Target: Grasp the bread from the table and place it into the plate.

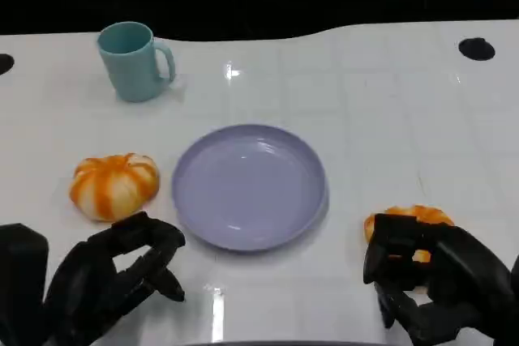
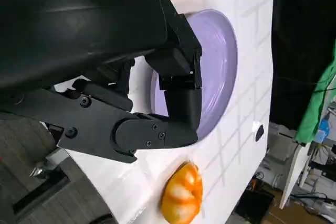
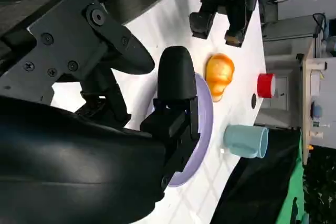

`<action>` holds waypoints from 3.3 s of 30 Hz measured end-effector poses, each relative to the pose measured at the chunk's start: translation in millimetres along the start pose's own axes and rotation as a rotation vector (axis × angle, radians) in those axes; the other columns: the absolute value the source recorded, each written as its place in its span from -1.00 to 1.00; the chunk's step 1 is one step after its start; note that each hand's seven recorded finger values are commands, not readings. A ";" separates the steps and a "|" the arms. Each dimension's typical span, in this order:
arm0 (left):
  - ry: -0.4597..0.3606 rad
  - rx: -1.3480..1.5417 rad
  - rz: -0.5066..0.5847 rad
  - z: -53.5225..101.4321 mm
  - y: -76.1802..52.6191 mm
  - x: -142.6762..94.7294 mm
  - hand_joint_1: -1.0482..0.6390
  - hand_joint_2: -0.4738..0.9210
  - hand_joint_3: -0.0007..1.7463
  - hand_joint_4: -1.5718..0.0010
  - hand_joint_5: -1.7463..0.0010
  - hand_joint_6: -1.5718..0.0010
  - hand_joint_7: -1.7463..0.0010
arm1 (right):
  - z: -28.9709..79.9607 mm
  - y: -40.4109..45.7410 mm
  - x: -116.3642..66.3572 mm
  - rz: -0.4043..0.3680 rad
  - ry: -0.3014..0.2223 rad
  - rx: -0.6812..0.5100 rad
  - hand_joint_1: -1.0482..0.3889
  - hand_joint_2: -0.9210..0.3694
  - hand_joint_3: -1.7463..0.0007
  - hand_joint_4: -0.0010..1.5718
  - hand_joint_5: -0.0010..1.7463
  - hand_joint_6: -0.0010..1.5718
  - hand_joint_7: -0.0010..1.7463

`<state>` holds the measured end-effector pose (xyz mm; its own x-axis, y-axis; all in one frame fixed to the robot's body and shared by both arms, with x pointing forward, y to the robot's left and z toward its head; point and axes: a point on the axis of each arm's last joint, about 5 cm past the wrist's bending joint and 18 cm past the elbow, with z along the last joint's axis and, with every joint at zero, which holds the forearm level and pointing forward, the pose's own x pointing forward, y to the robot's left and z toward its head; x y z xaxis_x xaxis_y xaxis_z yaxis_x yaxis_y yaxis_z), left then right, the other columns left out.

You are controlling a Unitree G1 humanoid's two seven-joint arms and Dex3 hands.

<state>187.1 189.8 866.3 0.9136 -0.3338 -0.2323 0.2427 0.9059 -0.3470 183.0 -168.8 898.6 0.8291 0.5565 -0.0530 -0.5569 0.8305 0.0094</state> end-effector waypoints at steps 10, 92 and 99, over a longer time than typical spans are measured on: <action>0.001 0.001 -0.002 0.5 -0.5 0.0 -0.32 1.00 -0.63 0.16 -0.91 0.13 -0.44 | 0.2 -0.6 -0.4 0.002 0.003 -0.005 0.19 -0.18 -0.58 0.00 1.00 -0.21 0.73; -0.016 0.004 0.001 -1.5 -4.8 -2.3 -0.37 1.00 -0.63 0.14 -0.82 0.07 -0.32 | 10.7 -10.5 67.7 0.012 0.383 -1.352 -0.15 -0.88 0.98 -0.66 -0.88 -0.53 -0.99; -0.016 0.005 0.000 -1.7 -5.1 -2.5 -0.39 1.00 -0.64 0.14 -0.83 0.07 -0.31 | 8.6 -17.7 82.2 -0.015 0.392 -1.295 0.05 -0.95 0.99 0.00 -0.61 -0.06 -0.90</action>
<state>183.1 185.6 867.1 0.9186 -0.3296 -0.2179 0.2442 0.9071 -0.3428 261.4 -137.6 902.7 0.8879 0.3243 -0.3264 -0.3749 0.0987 -0.9218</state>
